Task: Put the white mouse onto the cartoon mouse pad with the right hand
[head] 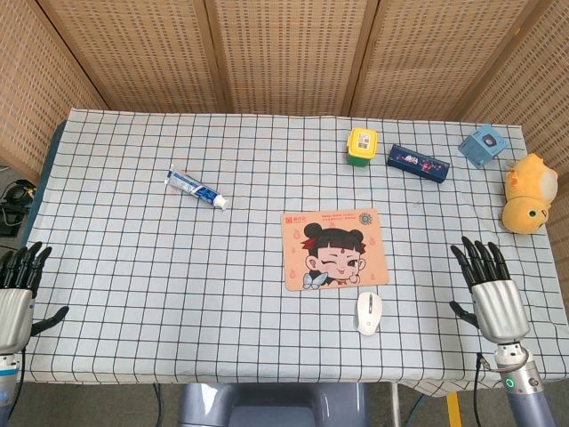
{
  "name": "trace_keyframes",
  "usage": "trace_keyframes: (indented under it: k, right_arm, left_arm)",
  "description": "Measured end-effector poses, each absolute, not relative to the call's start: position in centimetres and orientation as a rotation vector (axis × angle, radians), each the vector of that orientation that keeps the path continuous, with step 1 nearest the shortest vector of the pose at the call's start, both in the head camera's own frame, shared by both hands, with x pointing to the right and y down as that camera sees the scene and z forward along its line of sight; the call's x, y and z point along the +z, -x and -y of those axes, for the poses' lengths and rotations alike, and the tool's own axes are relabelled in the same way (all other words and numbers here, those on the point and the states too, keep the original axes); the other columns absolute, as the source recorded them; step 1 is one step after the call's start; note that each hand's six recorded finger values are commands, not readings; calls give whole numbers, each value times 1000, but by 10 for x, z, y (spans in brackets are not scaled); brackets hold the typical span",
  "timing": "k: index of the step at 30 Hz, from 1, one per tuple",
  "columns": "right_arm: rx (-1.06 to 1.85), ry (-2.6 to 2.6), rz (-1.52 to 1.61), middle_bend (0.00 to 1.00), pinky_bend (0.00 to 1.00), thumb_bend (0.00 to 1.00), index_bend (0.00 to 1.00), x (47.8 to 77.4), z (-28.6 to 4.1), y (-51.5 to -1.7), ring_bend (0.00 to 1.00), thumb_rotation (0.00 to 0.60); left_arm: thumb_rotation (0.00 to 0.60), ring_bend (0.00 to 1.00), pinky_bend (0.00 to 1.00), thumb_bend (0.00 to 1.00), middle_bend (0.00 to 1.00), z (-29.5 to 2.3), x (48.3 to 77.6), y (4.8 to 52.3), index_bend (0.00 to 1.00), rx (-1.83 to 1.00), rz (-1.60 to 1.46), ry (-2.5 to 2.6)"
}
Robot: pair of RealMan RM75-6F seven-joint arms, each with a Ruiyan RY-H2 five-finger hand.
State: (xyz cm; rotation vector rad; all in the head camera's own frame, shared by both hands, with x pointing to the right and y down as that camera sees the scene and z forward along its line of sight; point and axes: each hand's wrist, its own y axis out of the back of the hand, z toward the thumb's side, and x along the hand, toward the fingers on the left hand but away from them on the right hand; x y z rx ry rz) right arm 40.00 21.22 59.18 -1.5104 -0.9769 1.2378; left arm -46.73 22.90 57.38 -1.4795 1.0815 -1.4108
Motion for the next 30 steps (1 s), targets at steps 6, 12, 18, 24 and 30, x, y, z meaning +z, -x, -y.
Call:
trace_keyframes:
  k: [6,12,18,24,30]
  right_arm:
    - [1237,1523,966,0,0,132,90,594,-213,-400,0,600]
    - [1222,1538,952,0,0,132,91,595,-213,-397,0,600]
    - [1218,1553,944,0,0,132,94,596,-214,-397,0,600]
    - [1193,1571,935,0,0,132,104,595,-215,-395,0,600]
    - [1175,1590,917,0,0,133,118,596,-215,-393,0,600]
  left_arm:
    - [600,0,0,40,0,-229,573,469,0,-1410,-1088,1479]
    - [600,0,0,41,0,-228,573,468,0,-1407,-1087,1483]
    - [600,0,0,41,0,-228,573,469,0,-1410,-1087,1482]
    - [600,0,0,41,0,-228,572,470,0,-1408,-1091,1478]
    - [600,0,0,41,0,-228,571,471,0,-1407,-1097,1475]
